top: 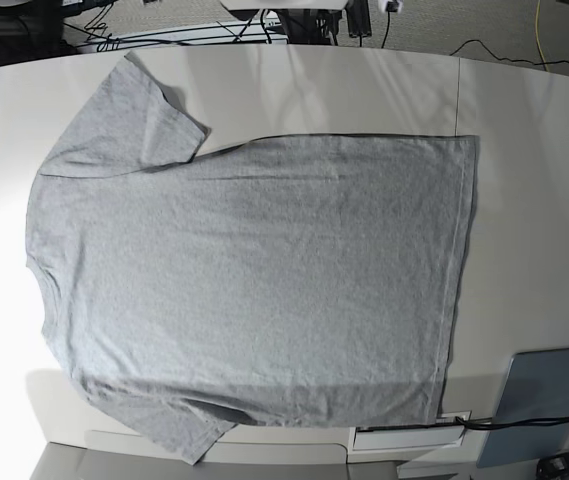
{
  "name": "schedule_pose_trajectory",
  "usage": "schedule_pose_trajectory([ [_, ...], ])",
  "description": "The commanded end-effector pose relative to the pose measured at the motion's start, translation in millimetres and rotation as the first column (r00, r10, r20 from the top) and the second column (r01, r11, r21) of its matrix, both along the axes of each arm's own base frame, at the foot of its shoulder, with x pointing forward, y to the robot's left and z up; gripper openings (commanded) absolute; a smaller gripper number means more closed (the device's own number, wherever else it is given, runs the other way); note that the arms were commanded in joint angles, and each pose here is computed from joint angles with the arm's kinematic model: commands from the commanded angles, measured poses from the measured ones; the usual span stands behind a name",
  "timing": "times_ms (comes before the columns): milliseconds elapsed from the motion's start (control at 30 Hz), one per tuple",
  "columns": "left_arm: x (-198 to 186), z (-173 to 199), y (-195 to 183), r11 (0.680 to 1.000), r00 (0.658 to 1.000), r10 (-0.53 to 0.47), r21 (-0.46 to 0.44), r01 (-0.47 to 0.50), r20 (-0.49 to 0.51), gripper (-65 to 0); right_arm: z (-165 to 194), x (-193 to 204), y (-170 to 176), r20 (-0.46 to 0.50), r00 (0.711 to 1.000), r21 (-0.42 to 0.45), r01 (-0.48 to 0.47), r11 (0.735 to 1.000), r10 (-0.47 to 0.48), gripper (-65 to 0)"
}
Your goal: Fold the T-shirt properly
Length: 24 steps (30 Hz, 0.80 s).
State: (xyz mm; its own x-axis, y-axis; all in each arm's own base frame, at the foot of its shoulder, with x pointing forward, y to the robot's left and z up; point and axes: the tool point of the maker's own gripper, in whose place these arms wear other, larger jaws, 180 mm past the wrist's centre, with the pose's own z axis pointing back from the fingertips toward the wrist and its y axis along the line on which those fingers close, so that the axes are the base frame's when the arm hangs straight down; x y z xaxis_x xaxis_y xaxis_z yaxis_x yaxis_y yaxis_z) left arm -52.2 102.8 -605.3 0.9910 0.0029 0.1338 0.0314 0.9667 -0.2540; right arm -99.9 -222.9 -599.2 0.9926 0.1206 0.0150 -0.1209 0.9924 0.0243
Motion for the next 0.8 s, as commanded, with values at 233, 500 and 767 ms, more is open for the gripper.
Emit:
schedule_pose_trajectory([
  [233, 15.3, 74.4, 49.9, 0.996, 0.985, -0.083, 0.058, 0.075, 0.151, -46.5, 84.5, 16.6, -41.5, 0.131, 0.977, -0.061, -0.160, 0.985, 0.167, -52.4],
  [500, 90.6, 180.6, 70.0, 0.897, 0.822, -0.418, 0.323, 0.303, 0.388, -46.5, 179.6, 70.0, -36.6, 0.268, 0.865, -0.171, -0.390, 0.905, 0.423, -52.4],
  [767, 181.6, 270.1, 63.2, 0.697, 0.495, -0.710, 0.601, 0.391, 0.501, -46.5, 248.4, 153.8, -25.3, 0.381, 0.689, -0.420, -0.465, 0.779, 0.617, -52.3],
])
